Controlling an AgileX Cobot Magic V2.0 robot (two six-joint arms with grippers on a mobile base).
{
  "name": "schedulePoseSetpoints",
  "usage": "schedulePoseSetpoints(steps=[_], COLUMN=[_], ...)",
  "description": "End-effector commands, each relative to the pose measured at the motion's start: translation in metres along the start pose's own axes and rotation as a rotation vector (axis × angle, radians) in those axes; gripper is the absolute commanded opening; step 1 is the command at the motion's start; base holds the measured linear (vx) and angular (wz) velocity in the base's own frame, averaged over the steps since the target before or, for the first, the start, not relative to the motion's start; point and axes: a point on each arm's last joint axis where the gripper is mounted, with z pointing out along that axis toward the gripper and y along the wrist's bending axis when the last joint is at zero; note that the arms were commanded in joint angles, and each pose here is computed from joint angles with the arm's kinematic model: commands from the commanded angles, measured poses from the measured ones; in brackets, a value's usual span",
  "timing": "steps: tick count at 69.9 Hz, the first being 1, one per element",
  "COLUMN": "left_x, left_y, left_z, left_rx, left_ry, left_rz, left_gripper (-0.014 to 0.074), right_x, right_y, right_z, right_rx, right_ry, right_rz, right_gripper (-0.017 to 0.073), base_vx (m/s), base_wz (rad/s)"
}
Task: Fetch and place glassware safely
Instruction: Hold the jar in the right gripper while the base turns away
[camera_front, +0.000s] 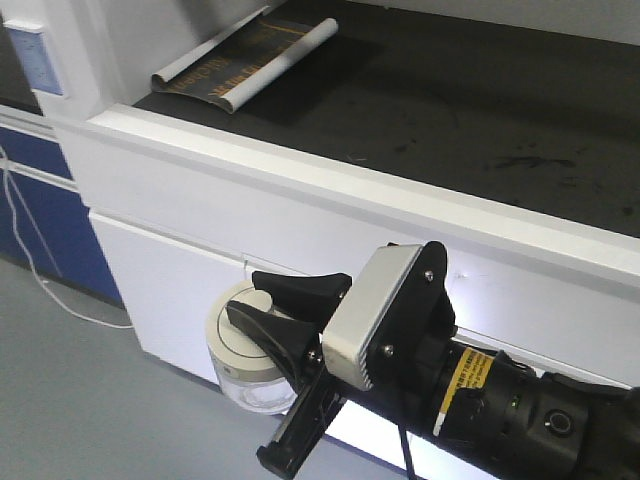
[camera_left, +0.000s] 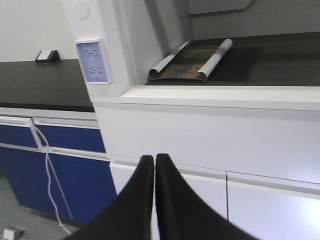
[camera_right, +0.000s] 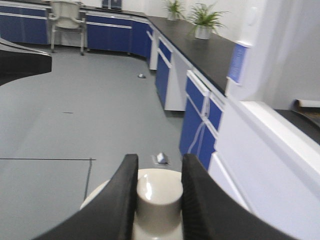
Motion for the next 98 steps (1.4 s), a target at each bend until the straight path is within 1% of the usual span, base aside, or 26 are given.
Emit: schedulePoseSetpoints(steps=[1, 98], left_x=[-0.0151, -0.0151], left_y=[0.0009, 0.0009], left_z=[-0.0009, -0.0009], left_rx=[0.001, 0.001], left_ry=[-0.091, -0.091], left_rz=[-0.014, -0.014], left_gripper=[-0.0007, -0.0007], right_x=[-0.0281, -0.0282], right_y=[-0.0024, -0.0023], right_z=[-0.0037, -0.0038], right_rx=[0.008, 0.008], right_ry=[-0.172, -0.173], right_rz=[-0.012, -0.012], right_gripper=[-0.0003, -0.0003], base_vx=[-0.11, -0.10], base_wz=[0.44, 0.42])
